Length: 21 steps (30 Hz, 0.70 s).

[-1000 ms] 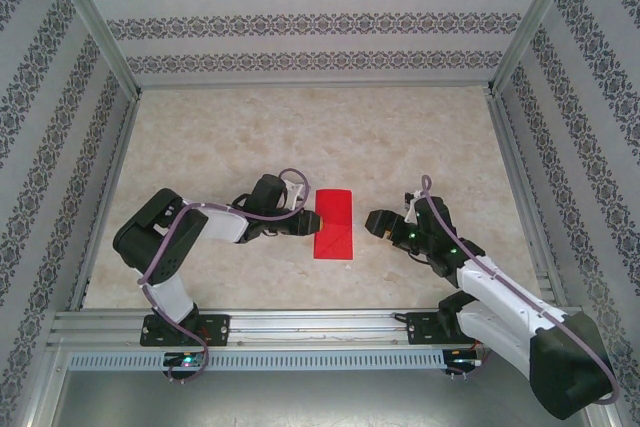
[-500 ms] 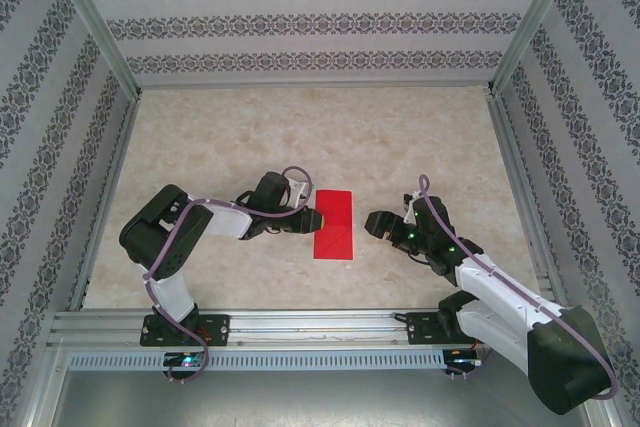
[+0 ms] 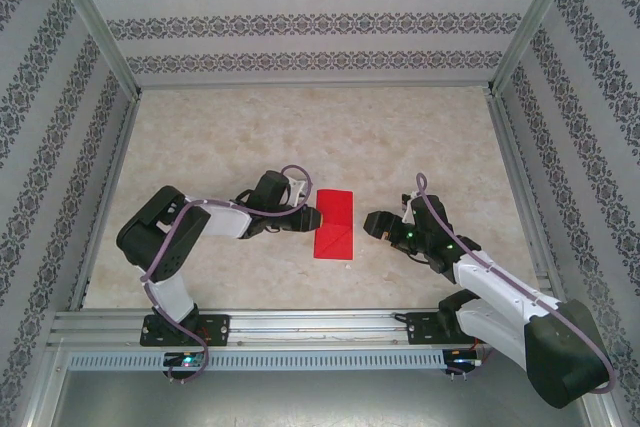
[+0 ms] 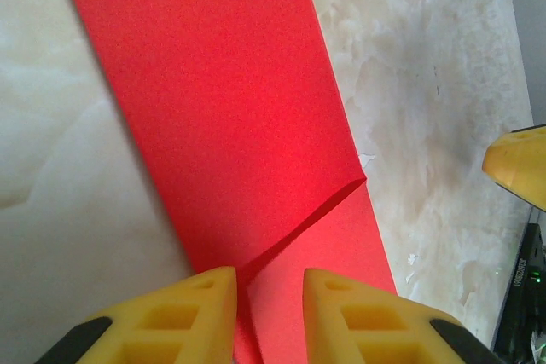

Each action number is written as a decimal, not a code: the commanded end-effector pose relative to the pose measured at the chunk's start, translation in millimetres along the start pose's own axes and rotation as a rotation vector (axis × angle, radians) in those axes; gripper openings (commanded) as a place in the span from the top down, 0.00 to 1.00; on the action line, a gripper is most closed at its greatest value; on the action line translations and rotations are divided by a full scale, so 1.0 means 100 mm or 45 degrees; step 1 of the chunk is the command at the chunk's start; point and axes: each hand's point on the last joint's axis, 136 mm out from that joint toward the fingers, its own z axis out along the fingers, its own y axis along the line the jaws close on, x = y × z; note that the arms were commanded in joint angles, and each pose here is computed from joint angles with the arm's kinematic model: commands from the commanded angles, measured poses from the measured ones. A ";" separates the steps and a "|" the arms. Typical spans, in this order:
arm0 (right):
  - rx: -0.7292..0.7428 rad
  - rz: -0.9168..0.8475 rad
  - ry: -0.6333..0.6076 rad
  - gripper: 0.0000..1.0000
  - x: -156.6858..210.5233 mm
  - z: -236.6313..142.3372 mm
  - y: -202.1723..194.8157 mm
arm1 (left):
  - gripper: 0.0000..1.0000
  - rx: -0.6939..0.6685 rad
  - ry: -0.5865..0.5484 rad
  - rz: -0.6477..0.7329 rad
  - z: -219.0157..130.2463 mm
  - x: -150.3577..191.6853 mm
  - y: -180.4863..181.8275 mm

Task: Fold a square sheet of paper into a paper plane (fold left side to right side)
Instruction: Turn over the paper at the center of the table.

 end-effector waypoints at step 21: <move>-0.040 -0.033 -0.020 0.21 -0.06 -0.03 0.10 | 0.79 -0.033 0.072 0.055 0.11 0.06 -0.05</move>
